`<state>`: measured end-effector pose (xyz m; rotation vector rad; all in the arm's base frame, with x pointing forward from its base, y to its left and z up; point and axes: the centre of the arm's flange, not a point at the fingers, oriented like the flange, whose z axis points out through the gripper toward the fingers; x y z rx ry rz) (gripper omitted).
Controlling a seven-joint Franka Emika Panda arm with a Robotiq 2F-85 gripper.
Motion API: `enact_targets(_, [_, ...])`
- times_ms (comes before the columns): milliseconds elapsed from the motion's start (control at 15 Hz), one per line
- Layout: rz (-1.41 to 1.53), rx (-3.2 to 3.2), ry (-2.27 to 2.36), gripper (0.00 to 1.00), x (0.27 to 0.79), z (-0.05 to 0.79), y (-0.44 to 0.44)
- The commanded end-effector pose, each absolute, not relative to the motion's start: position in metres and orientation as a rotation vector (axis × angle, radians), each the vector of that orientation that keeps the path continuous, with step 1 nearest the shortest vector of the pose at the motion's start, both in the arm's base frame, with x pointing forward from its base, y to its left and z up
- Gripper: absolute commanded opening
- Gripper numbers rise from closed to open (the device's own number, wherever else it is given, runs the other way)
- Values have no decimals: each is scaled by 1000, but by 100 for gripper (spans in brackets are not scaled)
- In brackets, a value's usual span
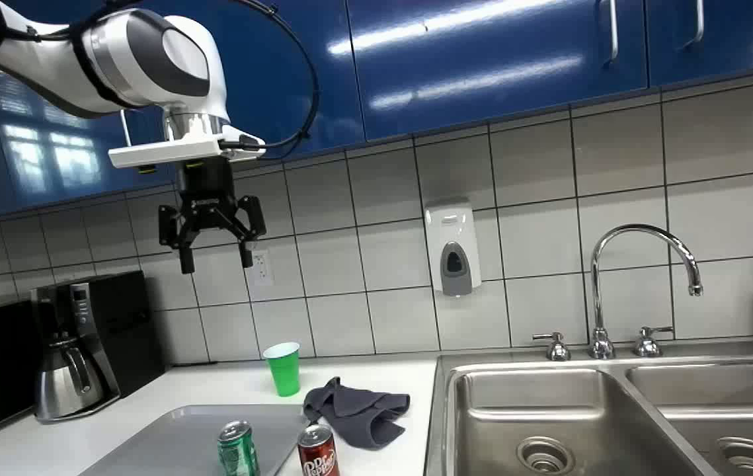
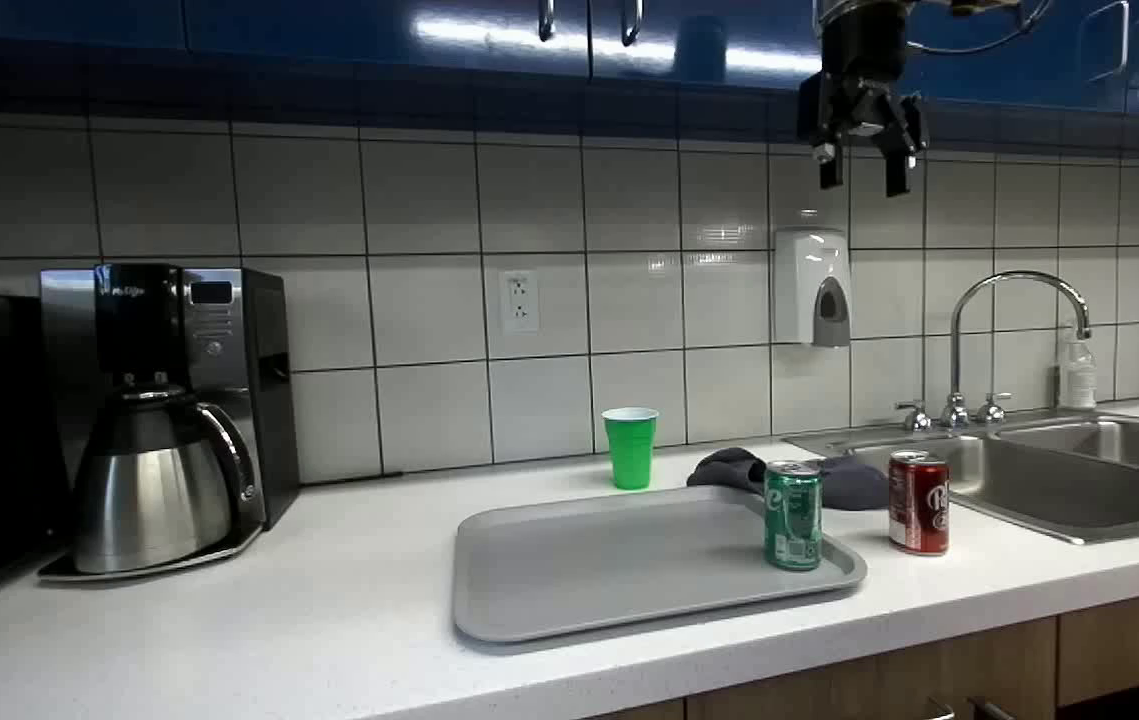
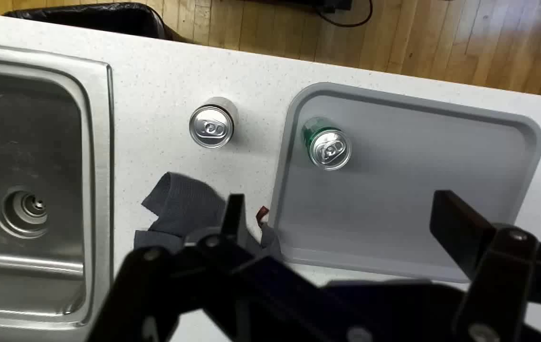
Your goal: Put the metal can onto the tray
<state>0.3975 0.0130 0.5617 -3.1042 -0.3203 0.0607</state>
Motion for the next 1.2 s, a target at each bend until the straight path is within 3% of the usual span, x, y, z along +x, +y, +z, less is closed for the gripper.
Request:
enact_targets(0, [61, -3104, -320, 100, 398, 562, 13])
enact_targets(1133, [-90, -3157, -349, 100, 388, 493, -4])
